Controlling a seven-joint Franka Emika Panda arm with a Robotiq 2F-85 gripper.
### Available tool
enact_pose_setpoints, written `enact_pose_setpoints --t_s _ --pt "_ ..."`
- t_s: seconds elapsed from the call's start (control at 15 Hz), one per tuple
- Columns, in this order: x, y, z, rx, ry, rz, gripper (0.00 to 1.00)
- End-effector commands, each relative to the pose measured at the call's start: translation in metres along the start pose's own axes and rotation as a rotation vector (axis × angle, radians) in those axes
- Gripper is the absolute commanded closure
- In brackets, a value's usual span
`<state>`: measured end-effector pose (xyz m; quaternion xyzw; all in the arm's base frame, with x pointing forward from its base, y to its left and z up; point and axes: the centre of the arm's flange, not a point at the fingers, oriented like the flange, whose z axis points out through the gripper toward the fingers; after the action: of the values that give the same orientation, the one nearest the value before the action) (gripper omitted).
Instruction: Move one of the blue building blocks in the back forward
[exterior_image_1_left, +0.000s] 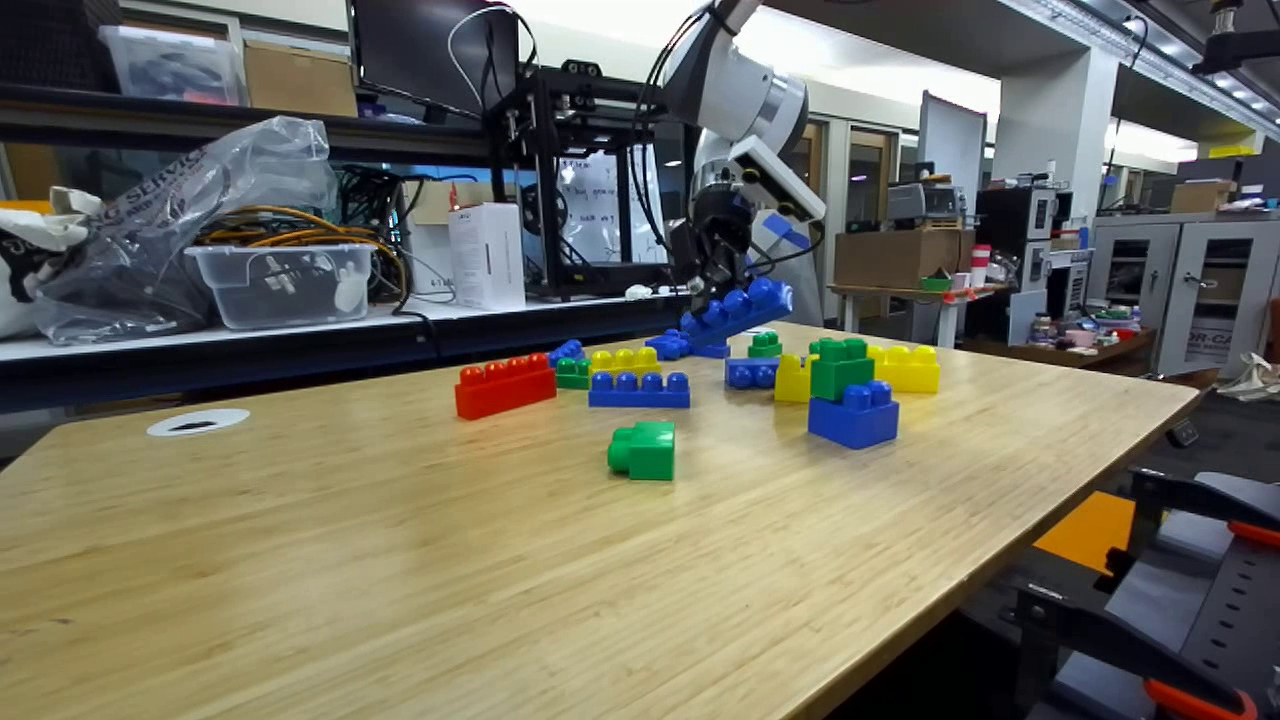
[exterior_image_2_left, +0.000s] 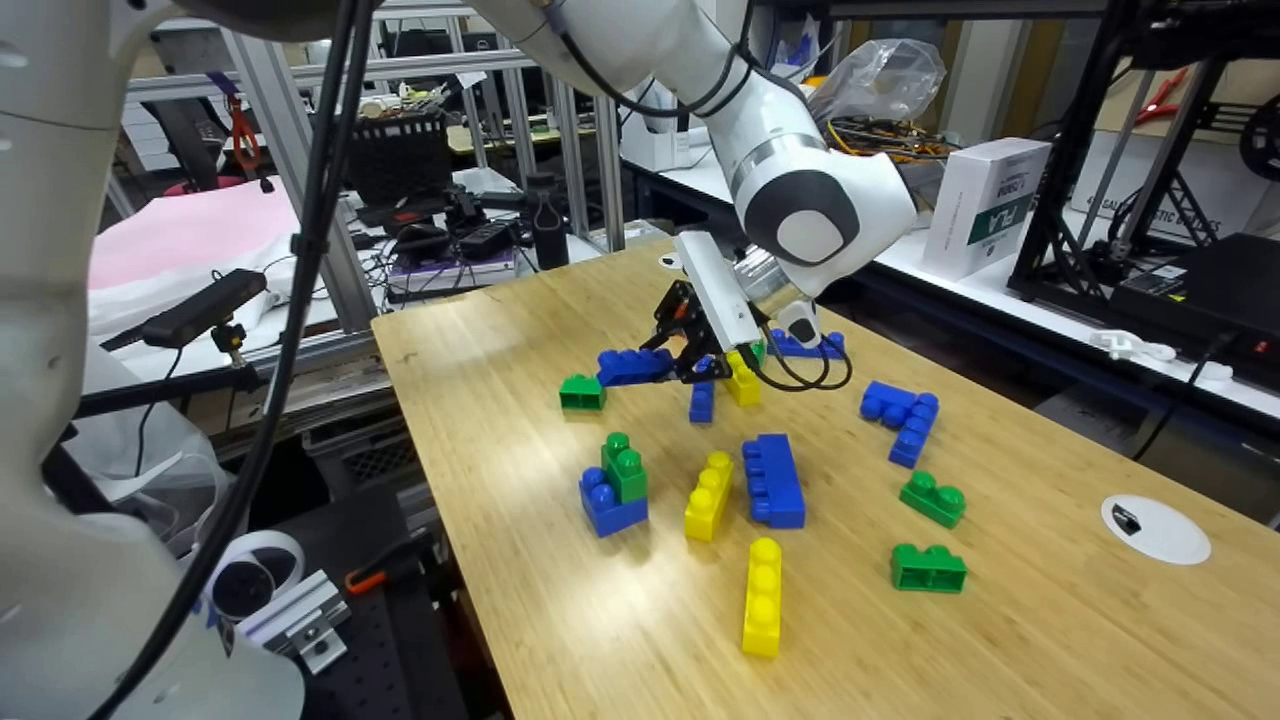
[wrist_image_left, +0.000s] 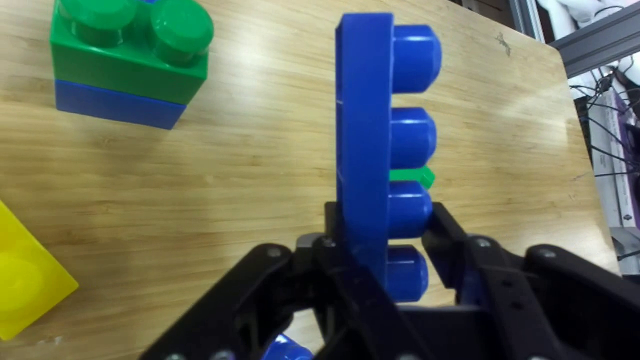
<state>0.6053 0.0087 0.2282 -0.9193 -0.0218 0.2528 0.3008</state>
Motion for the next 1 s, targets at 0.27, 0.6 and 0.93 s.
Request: enact_pose_setpoints --t_s 0.27,0.6,0.93 --pt "-0.024 0.036 0.040 -0.008 0.087 0.067 0.82" --pt "-0.035 0.009 0.053 0.034 0.165 0.056 0.82" --pt "-0.039 -0.026 0.056 0.098 0.209 0.045 0.82"
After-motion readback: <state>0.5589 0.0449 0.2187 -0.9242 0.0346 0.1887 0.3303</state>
